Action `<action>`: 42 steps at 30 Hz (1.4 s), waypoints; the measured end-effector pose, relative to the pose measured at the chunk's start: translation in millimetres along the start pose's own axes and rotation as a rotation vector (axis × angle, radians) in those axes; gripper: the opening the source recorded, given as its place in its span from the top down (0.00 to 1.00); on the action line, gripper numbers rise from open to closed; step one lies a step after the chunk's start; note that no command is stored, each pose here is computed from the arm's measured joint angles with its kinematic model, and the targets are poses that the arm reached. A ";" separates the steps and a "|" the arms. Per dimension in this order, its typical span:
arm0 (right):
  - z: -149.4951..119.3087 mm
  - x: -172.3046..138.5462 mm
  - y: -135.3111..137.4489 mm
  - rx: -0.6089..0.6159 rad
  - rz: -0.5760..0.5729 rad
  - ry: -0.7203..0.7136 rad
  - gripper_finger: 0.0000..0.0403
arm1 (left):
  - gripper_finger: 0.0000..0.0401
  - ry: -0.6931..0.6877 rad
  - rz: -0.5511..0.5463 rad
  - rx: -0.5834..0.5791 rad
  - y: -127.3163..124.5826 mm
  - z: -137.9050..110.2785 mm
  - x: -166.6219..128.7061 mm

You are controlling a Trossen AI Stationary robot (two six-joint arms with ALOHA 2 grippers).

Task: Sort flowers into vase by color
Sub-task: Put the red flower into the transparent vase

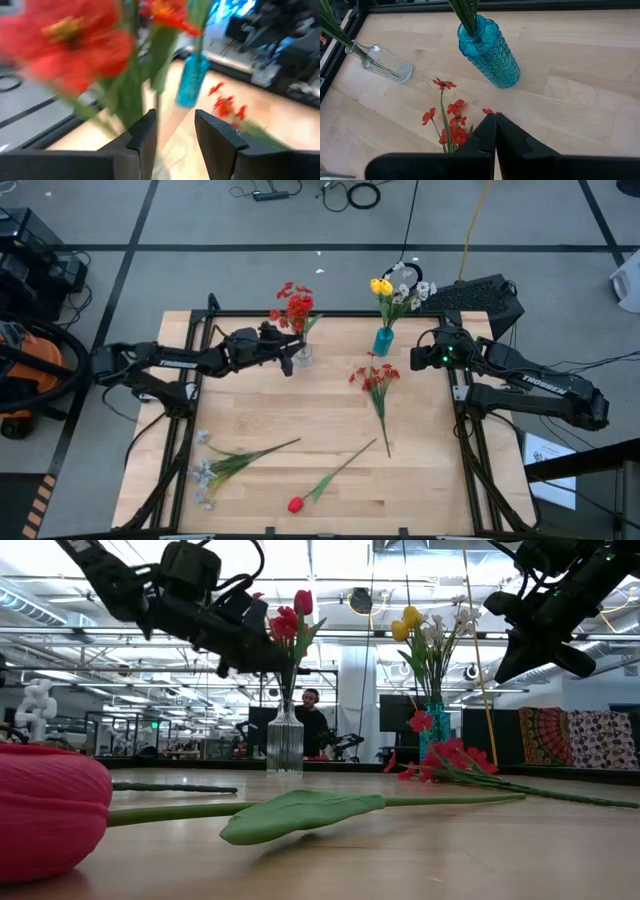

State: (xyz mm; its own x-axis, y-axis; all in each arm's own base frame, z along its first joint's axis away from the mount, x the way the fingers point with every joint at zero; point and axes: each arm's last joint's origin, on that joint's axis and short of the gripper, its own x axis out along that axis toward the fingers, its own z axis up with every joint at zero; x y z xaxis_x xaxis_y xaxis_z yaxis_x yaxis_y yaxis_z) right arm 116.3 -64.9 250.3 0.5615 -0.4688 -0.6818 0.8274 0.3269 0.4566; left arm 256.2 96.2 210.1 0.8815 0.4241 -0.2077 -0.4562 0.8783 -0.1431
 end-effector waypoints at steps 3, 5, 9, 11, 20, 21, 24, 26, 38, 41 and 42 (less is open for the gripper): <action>0.1 0.0 -0.1 -0.002 -0.003 -0.002 1.00 | 0.66 0.055 0.045 0.010 -3.7 5.7 -8.0; 0.1 0.1 -0.1 -0.008 -0.003 -0.003 1.00 | 0.67 0.101 0.058 0.015 -6.7 8.0 -15.3; 0.1 0.1 -0.1 -0.033 -0.004 -0.003 1.00 | 0.67 0.168 0.061 -0.012 -16.2 10.6 -26.5; 0.1 0.4 0.0 -0.046 -0.005 -0.002 1.00 | 0.67 0.183 0.055 -0.050 -23.2 14.0 -29.5; 0.1 0.6 0.0 -0.109 -0.005 0.000 1.00 | 0.67 0.308 0.140 -0.095 -61.3 15.6 -42.2; 0.1 0.6 0.0 -0.118 -0.005 0.000 1.00 | 0.67 0.301 0.148 -0.105 -65.7 17.3 -43.5; 0.0 0.6 0.1 -0.147 -0.002 0.003 1.00 | 0.67 0.287 0.168 -0.138 -77.9 20.0 -46.8; 0.0 0.6 0.1 -0.171 -0.002 0.003 1.00 | 0.67 0.281 0.172 -0.156 -86.1 21.0 -46.9; 0.0 1.3 0.5 -0.237 0.000 0.007 1.00 | 0.67 0.314 0.153 -0.239 -138.5 16.7 -23.7; -0.6 1.9 0.9 -0.242 0.011 0.022 1.00 | 0.67 0.376 0.183 -0.281 -142.9 11.6 -22.5; -1.3 1.9 1.6 -0.259 0.031 0.039 1.00 | 0.67 0.401 0.191 -0.308 -143.5 9.5 -23.0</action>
State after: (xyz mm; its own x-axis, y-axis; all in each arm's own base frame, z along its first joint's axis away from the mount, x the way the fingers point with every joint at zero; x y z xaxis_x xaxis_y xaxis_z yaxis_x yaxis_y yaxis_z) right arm 118.7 -64.2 249.0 0.5820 -0.4248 -0.6934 0.7769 0.5424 0.3198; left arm 302.6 -37.5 244.7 0.6911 0.3998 -0.6021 -0.6717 0.6629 -0.3309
